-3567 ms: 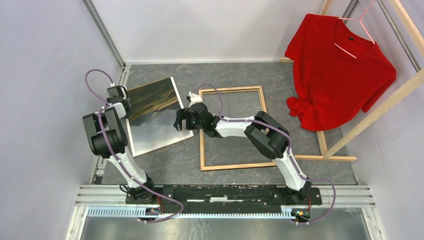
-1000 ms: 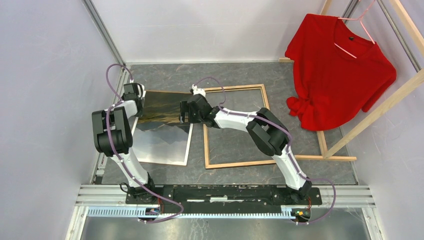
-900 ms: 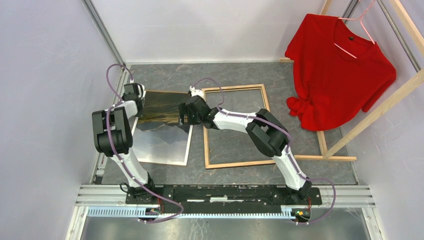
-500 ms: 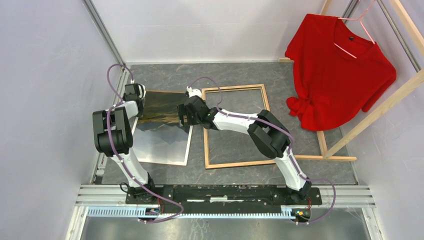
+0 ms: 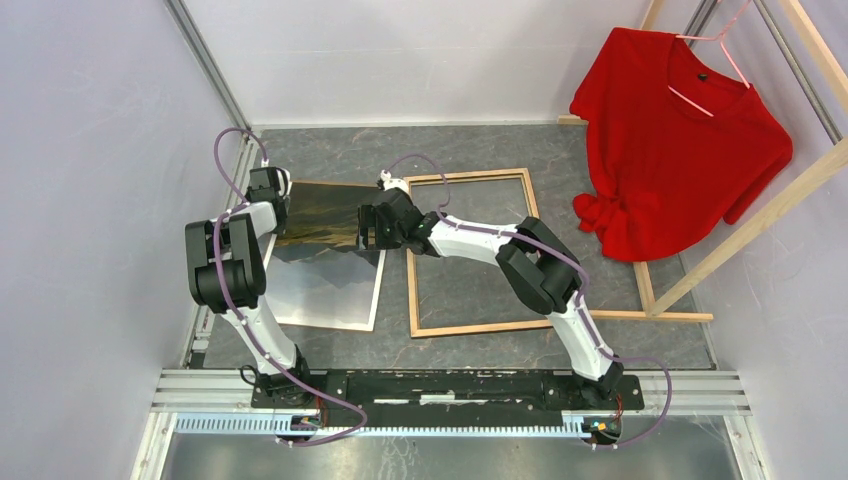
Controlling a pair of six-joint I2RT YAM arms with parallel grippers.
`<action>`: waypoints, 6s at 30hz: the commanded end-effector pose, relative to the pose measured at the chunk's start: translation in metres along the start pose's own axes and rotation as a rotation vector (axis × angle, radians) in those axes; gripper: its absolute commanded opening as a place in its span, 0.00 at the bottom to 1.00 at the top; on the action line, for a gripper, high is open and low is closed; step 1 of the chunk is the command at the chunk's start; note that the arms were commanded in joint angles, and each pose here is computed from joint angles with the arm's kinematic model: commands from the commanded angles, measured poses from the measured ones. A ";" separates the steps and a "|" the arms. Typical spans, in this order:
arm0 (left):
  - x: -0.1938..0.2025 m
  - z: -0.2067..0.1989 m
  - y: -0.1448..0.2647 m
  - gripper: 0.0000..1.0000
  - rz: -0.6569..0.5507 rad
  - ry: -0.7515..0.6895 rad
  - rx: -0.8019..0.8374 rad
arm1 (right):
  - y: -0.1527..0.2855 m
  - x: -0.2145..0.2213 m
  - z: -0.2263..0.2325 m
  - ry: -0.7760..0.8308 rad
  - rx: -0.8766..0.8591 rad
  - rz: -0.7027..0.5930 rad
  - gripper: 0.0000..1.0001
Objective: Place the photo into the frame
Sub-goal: Adjust the photo frame item at the center of the board.
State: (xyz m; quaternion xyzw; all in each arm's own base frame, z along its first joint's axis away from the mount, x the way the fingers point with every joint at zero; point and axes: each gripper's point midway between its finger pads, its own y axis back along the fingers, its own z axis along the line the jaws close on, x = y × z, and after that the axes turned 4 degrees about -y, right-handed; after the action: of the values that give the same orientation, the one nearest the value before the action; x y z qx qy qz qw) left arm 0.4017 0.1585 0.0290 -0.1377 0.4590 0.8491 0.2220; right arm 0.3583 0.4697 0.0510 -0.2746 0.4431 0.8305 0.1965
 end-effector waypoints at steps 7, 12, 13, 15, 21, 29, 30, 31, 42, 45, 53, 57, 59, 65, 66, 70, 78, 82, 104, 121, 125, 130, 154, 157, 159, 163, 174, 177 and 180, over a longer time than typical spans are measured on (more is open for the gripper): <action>0.046 -0.039 -0.001 0.63 0.134 -0.045 0.143 | -0.014 0.016 0.006 -0.084 -0.043 0.057 0.92; 0.048 -0.038 0.002 0.63 0.135 -0.053 0.141 | -0.014 0.026 0.010 -0.096 -0.071 0.069 0.90; 0.048 -0.037 0.002 0.63 0.136 -0.056 0.138 | -0.012 0.025 0.014 -0.095 -0.083 0.061 0.90; 0.049 -0.037 0.002 0.63 0.137 -0.062 0.133 | -0.007 0.017 0.026 -0.090 -0.128 0.028 0.90; 0.049 -0.037 0.004 0.62 0.136 -0.062 0.131 | 0.012 -0.010 0.054 -0.027 -0.163 -0.055 0.89; 0.046 -0.044 0.011 0.62 0.121 -0.090 0.120 | 0.029 -0.024 0.079 0.027 -0.196 -0.114 0.88; 0.046 -0.045 0.011 0.62 0.121 -0.093 0.119 | 0.032 -0.026 0.083 0.034 -0.200 -0.121 0.88; 0.047 -0.045 0.011 0.62 0.122 -0.094 0.117 | 0.034 -0.026 0.084 0.040 -0.200 -0.126 0.87; 0.054 -0.048 0.009 0.62 0.138 -0.105 0.112 | 0.048 -0.031 0.093 0.042 -0.237 -0.147 0.88; 0.055 -0.048 0.010 0.62 0.140 -0.111 0.110 | 0.054 -0.031 0.099 0.024 -0.282 -0.152 0.87; 0.057 -0.046 0.010 0.61 0.143 -0.130 0.093 | 0.058 -0.026 0.101 -0.076 -0.372 -0.120 0.87; 0.062 -0.045 0.009 0.61 0.144 -0.154 0.075 | 0.058 -0.009 0.092 -0.164 -0.415 -0.044 0.87; 0.065 -0.043 0.008 0.61 0.148 -0.175 0.055 | 0.059 -0.005 0.087 -0.174 -0.410 -0.033 0.87; 0.060 -0.034 0.011 0.62 0.138 -0.187 0.028 | 0.058 0.000 0.071 -0.106 -0.319 -0.020 0.88; 0.056 -0.031 0.013 0.63 0.130 -0.181 0.025 | 0.058 0.000 0.067 -0.092 -0.296 -0.022 0.88; 0.036 -0.017 0.022 0.68 0.100 -0.145 0.019 | 0.052 -0.007 0.045 -0.067 -0.172 -0.055 0.90; -0.016 0.014 0.049 0.78 0.016 -0.081 0.035 | 0.018 -0.018 0.001 0.005 0.025 -0.078 0.92; -0.019 0.006 0.048 0.78 0.010 -0.068 0.066 | 0.010 -0.020 -0.011 0.004 0.066 -0.080 0.93; 0.025 -0.048 0.022 0.61 0.097 -0.152 0.135 | -0.032 -0.047 -0.034 -0.068 0.063 -0.119 0.92; 0.040 -0.060 0.017 0.58 0.123 -0.189 0.143 | -0.010 -0.063 0.009 0.022 -0.067 -0.198 0.89; 0.041 -0.060 0.016 0.58 0.125 -0.191 0.144 | -0.003 -0.067 0.021 0.039 -0.105 -0.216 0.89; 0.043 -0.062 0.016 0.58 0.130 -0.195 0.148 | 0.004 -0.072 0.026 0.058 -0.106 -0.232 0.88; 0.045 -0.065 0.018 0.58 0.128 -0.216 0.159 | -0.014 -0.035 0.033 0.057 -0.210 -0.119 0.86; 0.045 -0.065 0.017 0.58 0.129 -0.215 0.160 | -0.013 -0.036 0.029 0.054 -0.199 -0.121 0.86; 0.045 -0.065 0.017 0.58 0.129 -0.217 0.158 | -0.009 -0.043 0.023 0.053 -0.184 -0.139 0.86; 0.039 -0.061 0.020 0.58 0.118 -0.213 0.158 | 0.004 -0.067 -0.006 0.047 -0.101 -0.199 0.87; 0.018 -0.050 0.029 0.58 0.090 -0.199 0.161 | -0.004 -0.067 -0.034 -0.025 -0.042 -0.161 0.86; 0.022 -0.052 0.027 0.58 0.098 -0.206 0.158 | -0.012 -0.065 -0.033 -0.039 -0.043 -0.143 0.85; 0.025 -0.054 0.024 0.58 0.105 -0.208 0.161 | -0.017 -0.062 -0.031 -0.046 -0.054 -0.133 0.81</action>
State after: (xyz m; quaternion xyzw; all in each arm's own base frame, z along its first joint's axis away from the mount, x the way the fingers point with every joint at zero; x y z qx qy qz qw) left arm 0.3852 0.1197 0.0324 -0.0486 0.4689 0.8476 0.2437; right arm 0.4215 0.4304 0.0555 -0.2918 0.4178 0.8224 0.2531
